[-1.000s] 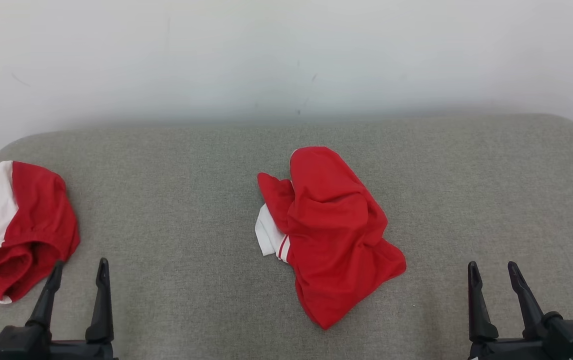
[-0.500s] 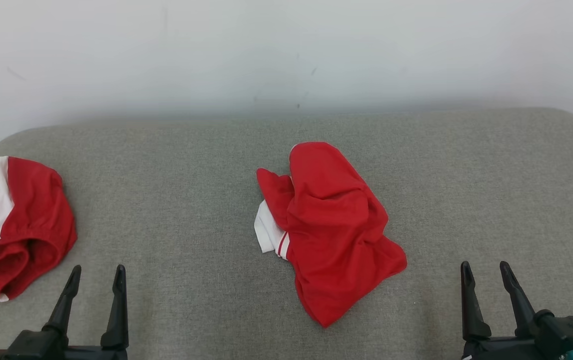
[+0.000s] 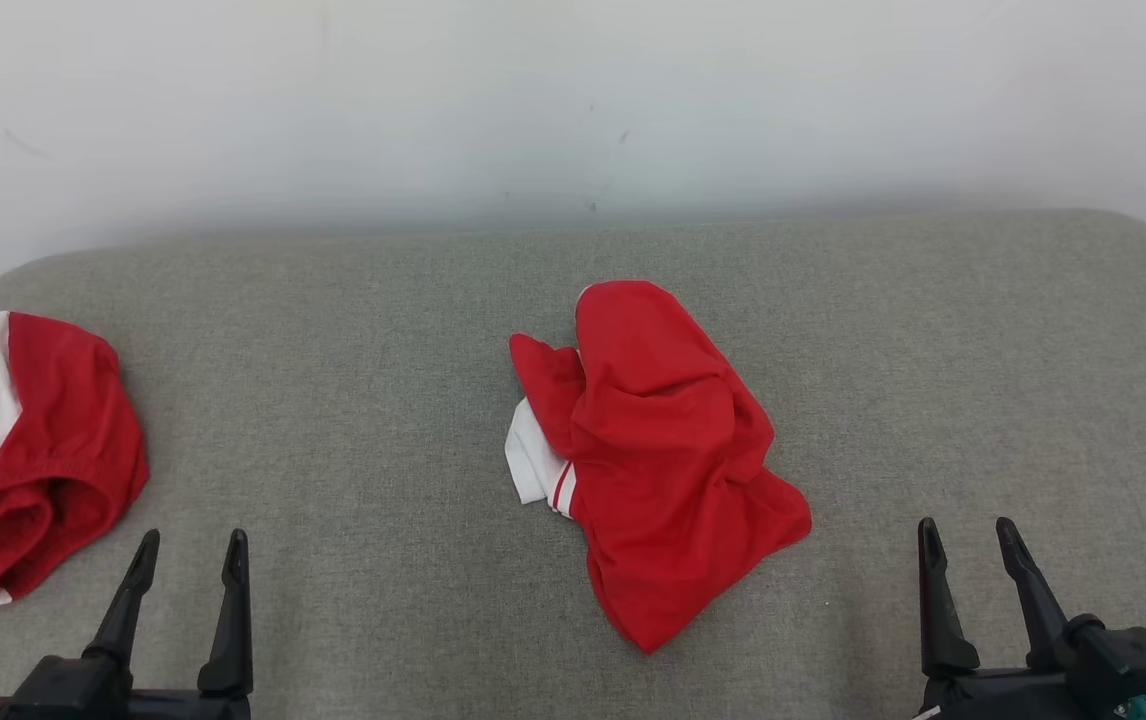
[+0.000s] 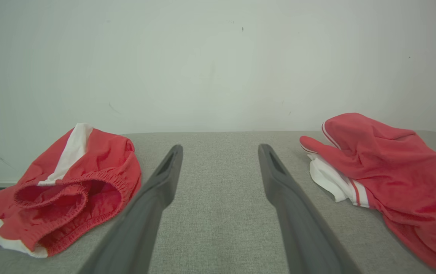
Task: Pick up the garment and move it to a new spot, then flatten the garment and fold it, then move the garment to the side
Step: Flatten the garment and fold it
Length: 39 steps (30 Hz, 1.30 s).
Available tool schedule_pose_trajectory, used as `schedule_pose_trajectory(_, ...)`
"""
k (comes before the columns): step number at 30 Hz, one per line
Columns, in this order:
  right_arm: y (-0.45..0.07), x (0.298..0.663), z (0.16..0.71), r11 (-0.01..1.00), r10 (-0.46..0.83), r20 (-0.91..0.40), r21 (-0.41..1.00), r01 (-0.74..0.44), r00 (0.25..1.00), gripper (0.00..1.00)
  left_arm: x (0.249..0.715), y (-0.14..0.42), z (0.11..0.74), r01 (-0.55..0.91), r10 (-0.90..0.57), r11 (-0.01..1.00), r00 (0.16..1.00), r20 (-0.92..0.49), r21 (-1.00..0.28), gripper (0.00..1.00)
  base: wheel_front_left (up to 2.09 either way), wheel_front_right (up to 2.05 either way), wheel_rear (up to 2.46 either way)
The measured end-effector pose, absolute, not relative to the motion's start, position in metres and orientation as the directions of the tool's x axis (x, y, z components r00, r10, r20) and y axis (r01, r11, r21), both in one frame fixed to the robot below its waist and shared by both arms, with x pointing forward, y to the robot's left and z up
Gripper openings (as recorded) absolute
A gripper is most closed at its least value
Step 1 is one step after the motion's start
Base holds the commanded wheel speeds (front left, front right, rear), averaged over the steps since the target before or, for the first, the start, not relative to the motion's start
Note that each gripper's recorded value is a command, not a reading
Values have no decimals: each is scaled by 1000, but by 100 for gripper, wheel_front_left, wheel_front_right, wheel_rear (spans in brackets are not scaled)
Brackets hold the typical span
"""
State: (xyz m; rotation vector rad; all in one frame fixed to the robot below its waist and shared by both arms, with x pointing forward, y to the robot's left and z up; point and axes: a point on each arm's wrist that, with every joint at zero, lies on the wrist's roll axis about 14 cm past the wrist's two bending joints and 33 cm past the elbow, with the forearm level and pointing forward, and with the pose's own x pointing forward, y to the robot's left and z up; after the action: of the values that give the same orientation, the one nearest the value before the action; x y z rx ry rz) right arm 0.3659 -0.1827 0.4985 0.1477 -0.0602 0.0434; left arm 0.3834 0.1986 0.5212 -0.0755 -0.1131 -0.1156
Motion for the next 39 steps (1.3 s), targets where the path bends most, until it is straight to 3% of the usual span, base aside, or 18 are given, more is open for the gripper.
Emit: schedule_pose_trajectory(39, -185, 359, 501, 990, 33, 70, 137, -42, 997, 100, 384, 197, 517, 123, -119, 992, 988, 101, -37, 100, 0, 0, 0)
